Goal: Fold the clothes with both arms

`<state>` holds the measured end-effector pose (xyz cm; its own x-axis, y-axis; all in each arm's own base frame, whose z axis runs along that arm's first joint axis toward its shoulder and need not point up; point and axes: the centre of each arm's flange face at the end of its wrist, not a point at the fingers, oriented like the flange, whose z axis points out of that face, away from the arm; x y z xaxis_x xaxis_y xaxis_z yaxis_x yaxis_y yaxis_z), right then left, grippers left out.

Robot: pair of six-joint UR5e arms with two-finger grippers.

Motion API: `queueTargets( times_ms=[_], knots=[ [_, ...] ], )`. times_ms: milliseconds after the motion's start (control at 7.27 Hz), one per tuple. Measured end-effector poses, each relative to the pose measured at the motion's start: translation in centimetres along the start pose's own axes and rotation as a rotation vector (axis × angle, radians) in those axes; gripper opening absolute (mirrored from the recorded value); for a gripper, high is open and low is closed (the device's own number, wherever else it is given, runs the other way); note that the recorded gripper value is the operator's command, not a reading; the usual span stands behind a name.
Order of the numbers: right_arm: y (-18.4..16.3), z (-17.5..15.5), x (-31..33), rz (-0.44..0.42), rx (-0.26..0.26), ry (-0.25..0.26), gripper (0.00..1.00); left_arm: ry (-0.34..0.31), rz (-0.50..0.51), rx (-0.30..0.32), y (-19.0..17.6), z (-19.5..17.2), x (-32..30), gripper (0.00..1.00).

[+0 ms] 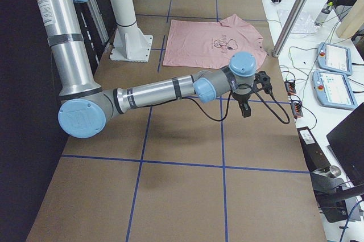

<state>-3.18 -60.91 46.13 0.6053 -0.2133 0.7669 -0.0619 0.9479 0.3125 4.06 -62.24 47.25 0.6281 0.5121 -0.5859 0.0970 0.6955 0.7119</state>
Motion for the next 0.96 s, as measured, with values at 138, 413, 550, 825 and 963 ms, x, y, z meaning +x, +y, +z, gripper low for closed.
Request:
queueTargets(
  times_ms=[138, 413, 550, 825, 963],
  knots=[
    [-2.1, 2.2, -4.5, 0.052, 0.005, 0.027, 0.99, 0.044, -0.034, -0.015, -0.3, 2.5, 2.7, 0.96],
    [-5.1, 8.3, -14.3, 0.131, 0.029, 0.097, 0.91, 0.056, -0.145, -0.026, -1.2, 5.7, 6.2, 0.96],
    [-6.6, 11.6, -18.7, 0.169, 0.044, 0.108, 0.85, 0.041, -0.171, -0.024, -1.2, 7.0, 7.5, 0.99],
    [-6.6, 19.4, -24.8, 0.229, 0.102, 0.094, 0.76, 0.033, -0.177, -0.014, -1.4, 8.0, 9.0, 0.99],
    [-5.6, 22.3, -27.0, 0.238, 0.123, 0.104, 0.73, 0.032, -0.174, -0.010, -1.5, 8.1, 9.2, 0.99]
  ],
)
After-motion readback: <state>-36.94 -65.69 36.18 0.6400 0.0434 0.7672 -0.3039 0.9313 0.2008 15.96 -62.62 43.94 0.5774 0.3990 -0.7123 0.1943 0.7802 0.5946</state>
